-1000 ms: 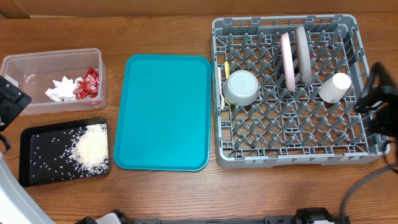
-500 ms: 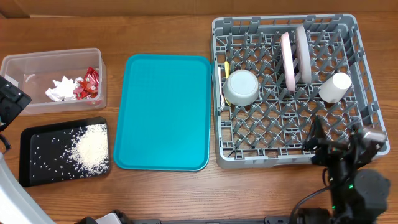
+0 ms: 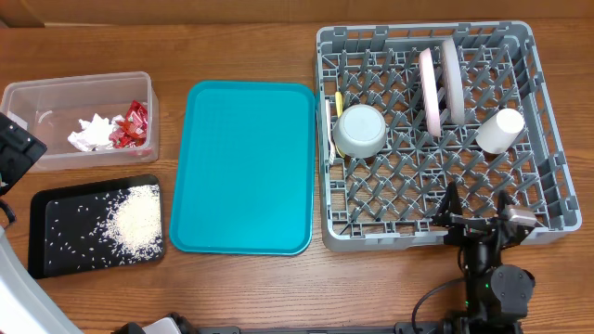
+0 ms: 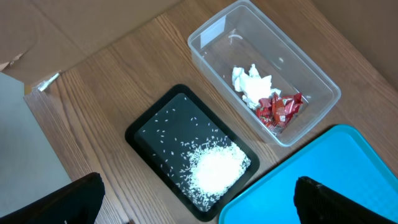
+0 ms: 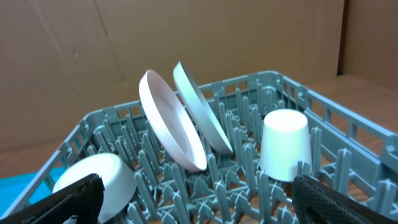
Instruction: Sort waste into correct bins and load items into the dishwasher rack
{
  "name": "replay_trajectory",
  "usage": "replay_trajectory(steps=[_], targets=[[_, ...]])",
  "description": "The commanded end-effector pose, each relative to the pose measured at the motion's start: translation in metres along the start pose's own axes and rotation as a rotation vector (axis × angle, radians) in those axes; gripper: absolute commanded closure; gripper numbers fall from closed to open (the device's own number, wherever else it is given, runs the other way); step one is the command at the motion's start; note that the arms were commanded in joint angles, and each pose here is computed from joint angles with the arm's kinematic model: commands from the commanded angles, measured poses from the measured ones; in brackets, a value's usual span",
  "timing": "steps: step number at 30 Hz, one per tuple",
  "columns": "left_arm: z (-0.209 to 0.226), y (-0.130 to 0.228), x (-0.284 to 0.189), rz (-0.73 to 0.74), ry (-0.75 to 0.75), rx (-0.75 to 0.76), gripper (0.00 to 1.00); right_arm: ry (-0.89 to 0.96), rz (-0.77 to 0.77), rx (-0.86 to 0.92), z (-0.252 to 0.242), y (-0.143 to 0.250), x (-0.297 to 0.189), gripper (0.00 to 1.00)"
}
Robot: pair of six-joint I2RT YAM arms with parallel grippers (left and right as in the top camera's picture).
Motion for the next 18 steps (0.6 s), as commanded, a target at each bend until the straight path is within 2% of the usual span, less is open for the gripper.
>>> replay_trajectory(steps=[1,18], targets=[[0.0018,-0.0014,-0.0034,-0.015,-0.003,-0.014,0.00,-0.016,-0.041,0.006,-0.0049,0.0104,0.0055,0.00],[0.0018,-0.0014,-0.0034,-0.015,-0.003,-0.014,0.00,-0.010,-0.033,0.005,-0.0056,0.0116,0.0055,0.00]])
Point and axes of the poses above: each gripper's point midway between its finger pads, its own x axis out along the fingers, its own z axis along the line the jaws close on, y = z × x, the point moved 6 cm from there along -x, back along the fingers, and after that the axes turned 12 degrees about x, right-handed, at the moved point
